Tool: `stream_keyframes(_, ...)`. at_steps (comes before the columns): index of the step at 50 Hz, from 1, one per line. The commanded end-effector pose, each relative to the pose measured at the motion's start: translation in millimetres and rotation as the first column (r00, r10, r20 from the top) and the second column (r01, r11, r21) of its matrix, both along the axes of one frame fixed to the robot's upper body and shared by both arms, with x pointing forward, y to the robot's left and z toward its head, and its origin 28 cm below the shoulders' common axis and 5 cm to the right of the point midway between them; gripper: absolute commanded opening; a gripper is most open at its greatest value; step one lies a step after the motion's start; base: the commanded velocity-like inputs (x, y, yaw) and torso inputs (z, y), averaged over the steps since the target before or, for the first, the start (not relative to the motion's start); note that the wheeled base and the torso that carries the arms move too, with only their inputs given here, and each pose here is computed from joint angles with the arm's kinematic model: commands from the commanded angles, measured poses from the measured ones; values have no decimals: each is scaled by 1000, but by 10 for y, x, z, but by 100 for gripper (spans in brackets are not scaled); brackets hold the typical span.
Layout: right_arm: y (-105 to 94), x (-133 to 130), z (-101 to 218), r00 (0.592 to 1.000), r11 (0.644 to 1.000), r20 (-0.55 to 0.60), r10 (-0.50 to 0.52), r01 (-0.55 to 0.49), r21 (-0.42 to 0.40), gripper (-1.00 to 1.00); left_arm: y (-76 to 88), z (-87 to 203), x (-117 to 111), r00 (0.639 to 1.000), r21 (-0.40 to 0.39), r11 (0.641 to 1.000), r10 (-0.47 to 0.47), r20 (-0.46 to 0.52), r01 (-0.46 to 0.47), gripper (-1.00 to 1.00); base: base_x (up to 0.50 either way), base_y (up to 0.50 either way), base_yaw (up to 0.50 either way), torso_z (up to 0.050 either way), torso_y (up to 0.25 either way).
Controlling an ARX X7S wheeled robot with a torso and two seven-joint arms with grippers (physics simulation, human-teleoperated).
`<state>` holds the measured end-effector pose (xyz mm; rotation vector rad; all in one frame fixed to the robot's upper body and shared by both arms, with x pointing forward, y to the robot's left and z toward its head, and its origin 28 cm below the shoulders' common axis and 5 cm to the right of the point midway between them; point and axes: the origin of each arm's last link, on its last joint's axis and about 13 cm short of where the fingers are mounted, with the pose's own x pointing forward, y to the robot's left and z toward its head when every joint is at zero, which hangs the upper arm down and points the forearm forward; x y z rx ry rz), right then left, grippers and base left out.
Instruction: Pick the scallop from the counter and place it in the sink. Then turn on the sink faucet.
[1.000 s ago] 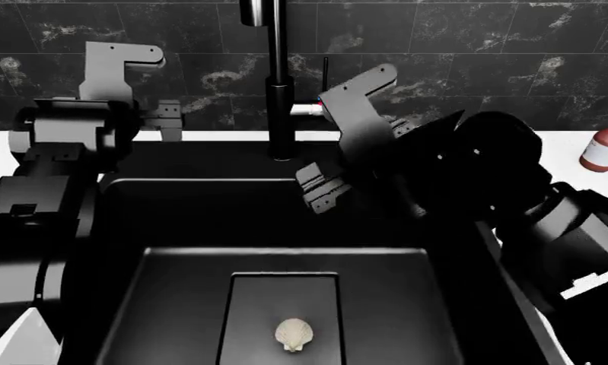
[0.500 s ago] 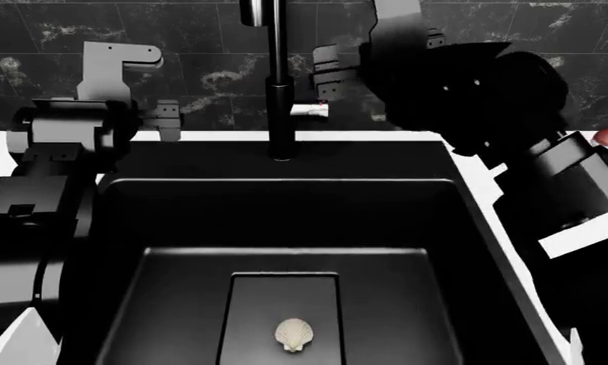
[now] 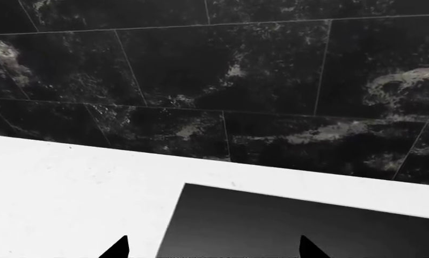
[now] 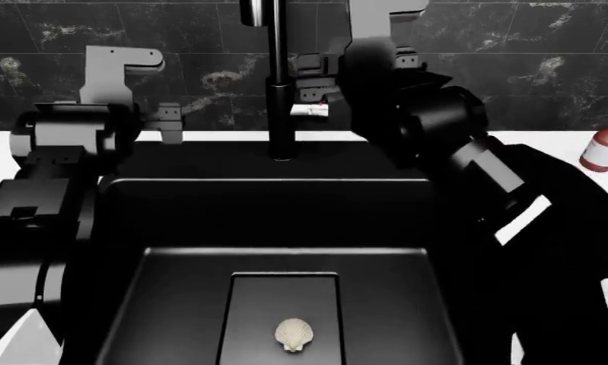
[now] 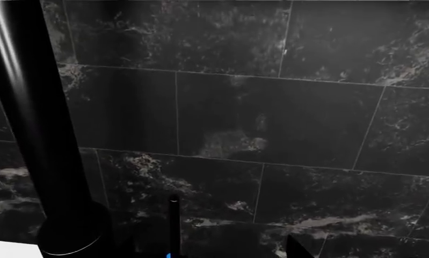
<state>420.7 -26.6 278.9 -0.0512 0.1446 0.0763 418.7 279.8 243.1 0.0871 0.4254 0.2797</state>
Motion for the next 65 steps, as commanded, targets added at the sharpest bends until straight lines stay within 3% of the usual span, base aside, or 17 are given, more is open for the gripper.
stream_keyframes(1, 44, 31, -112, 999, 1000, 37, -22, 22, 3, 100, 7, -33, -4, 1000, -3, 1000, 0, -7, 0, 100, 0, 0, 0, 0, 0)
stream_keyframes(17, 52, 32, -153, 998, 999, 47, -33, 33, -7, 100, 14, -35, 0, 1000, -19, 1000, -12, 5, 12, 100, 0, 0, 0, 0, 0)
stream_keyframes(23, 42, 36, -158, 998, 999, 51, -37, 37, -14, 100, 11, -60, -5, 1000, 9, 1000, -23, -13, 24, 100, 0, 0, 0, 0, 0)
stream_keyframes(30, 35, 38, -162, 998, 999, 49, -33, 34, -10, 100, 26, -34, 14, 999, 23, 999, -23, 31, 23, 100, 0, 0, 0, 1, -20)
stream_keyframes(31, 31, 40, -158, 998, 999, 50, -36, 36, -10, 100, 26, -55, 7, 1000, 56, 998, -19, 10, 19, 100, 0, 0, 0, 20, -229)
stream_keyframes(33, 31, 41, -151, 998, 999, 54, -34, 35, -9, 100, 23, -53, 12, 999, 3, 1000, -25, 29, 25, 100, 0, 0, 0, 22, -229)
stream_keyframes(36, 36, 41, -146, 998, 1000, 58, -28, 28, -6, 100, 16, -73, 6, 1000, 15, 1000, -25, 10, 25, 100, 0, 0, 0, 11, -79)
stream_keyframes(58, 68, 38, 145, 989, 1000, 148, -12, 10, 18, 100, 33, -110, 1, 1000, 12, 1000, -25, 6, 25, 100, 0, 0, 0, 0, 0)
stream_keyframes(65, 67, 39, 123, 989, 1000, 145, -11, 10, 8, 100, 19, -131, 4, 999, 55, 997, -49, -3, 49, 100, 0, 0, 0, 9, -100)
